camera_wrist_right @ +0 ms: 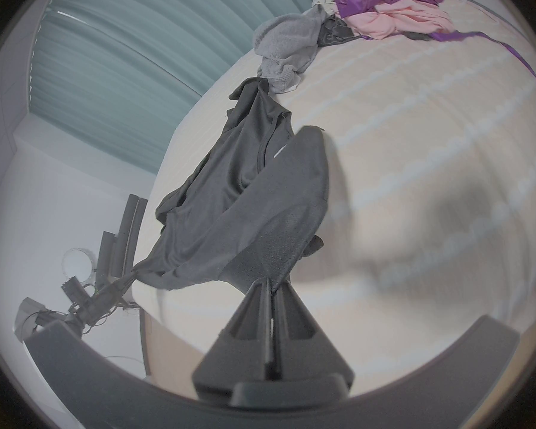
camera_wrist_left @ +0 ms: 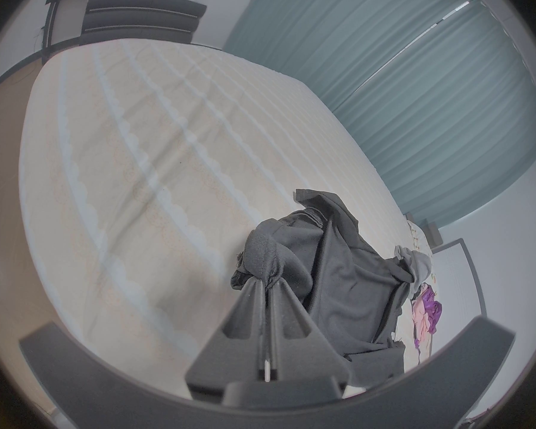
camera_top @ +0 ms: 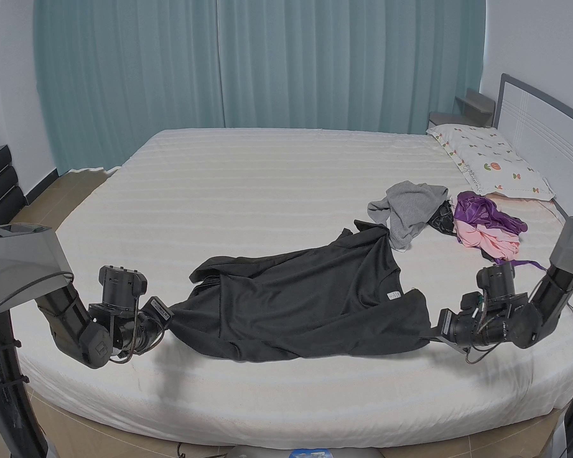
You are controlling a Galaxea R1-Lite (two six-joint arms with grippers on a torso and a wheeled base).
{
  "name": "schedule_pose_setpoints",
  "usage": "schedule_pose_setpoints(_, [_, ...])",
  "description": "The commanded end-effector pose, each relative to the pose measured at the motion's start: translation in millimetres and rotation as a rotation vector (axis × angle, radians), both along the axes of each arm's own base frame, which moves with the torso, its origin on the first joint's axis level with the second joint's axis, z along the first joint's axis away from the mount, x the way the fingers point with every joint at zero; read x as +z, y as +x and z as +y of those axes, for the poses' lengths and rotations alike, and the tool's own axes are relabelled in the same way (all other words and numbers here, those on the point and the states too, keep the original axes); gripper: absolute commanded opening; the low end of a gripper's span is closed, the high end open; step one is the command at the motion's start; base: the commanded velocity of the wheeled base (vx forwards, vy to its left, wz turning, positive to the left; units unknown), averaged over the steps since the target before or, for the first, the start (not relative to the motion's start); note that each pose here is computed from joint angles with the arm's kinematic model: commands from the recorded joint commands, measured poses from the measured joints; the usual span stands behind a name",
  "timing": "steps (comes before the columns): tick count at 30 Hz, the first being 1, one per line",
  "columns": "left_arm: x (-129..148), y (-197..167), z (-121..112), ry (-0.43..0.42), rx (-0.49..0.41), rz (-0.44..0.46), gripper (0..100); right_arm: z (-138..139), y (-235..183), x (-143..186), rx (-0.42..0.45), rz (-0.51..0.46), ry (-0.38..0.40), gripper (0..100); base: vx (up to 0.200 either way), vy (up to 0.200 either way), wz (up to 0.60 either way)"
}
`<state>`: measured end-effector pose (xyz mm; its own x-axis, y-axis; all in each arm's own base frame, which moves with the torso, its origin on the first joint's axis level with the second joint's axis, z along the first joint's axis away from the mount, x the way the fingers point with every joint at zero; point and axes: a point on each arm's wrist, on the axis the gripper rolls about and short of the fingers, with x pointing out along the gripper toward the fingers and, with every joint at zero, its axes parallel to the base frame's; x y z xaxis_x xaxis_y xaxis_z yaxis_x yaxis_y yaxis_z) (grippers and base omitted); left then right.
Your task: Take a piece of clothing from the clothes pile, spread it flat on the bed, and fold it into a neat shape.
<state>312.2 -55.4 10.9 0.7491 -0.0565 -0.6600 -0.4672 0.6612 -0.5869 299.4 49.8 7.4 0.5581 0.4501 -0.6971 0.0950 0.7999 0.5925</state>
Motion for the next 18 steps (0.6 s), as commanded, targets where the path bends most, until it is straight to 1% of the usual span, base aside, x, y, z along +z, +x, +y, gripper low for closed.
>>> schedule_pose_setpoints(1, [13, -13, 6, 0.034, -0.019, -0.016, 0, -17, -43, 29, 0.001, -0.024, 0.052, 0, 0.0, 0.0, 0.0])
schedule_pose_setpoints(4, [13, -22, 7, 0.052, -0.034, 0.001, 0, -21, -62, 31, 0.014, -0.005, 0.063, 0, 0.0, 0.0, 0.0])
schedule_pose_setpoints(7, [13, -22, 7, 0.053, -0.036, 0.003, 0, -21, -62, 31, 0.014, -0.006, 0.064, 0, 0.0, 0.0, 0.0])
schedule_pose_setpoints(8, [15, -31, 7, 0.063, -0.048, 0.011, 0, -27, -80, 38, -0.008, -0.027, 0.068, 0, 0.0, 0.0, 0.0])
schedule_pose_setpoints(10, [17, -34, 8, 0.062, -0.048, 0.008, 0, -28, -87, 38, -0.004, -0.019, 0.071, 0, 0.0, 0.0, 0.0])
schedule_pose_setpoints(11, [19, -39, 8, 0.063, -0.051, 0.017, 0, -28, -94, 35, -0.001, 0.005, 0.07, 0, 0.0, 0.0, 0.0])
schedule_pose_setpoints(13, [16, -46, 9, 0.072, -0.057, 0.052, 0, -29, -100, 32, 0.008, 0.017, 0.058, 0, 0.0, 0.0, 0.0])
schedule_pose_setpoints(15, [16, -47, 9, 0.076, -0.06, 0.059, 0, -29, -101, 32, 0.011, 0.017, 0.054, 0, 0.0, 0.0, 0.0])
schedule_pose_setpoints(16, [15, -56, 10, 0.104, -0.083, 0.092, 0, -32, -106, 30, 0.015, 0.016, 0.033, 0, 0.0, 0.0, 0.0])
schedule_pose_setpoints(17, [15, -56, 10, 0.106, -0.084, 0.095, 0, -32, -106, 30, 0.016, 0.015, 0.032, 0, 0.0, 0.0, 0.0])
schedule_pose_setpoints(18, [14, -60, 11, 0.128, -0.106, 0.11, 0, -36, -110, 32, 0.017, -0.003, 0.015, 0, 0.0, 0.0, 0.0])
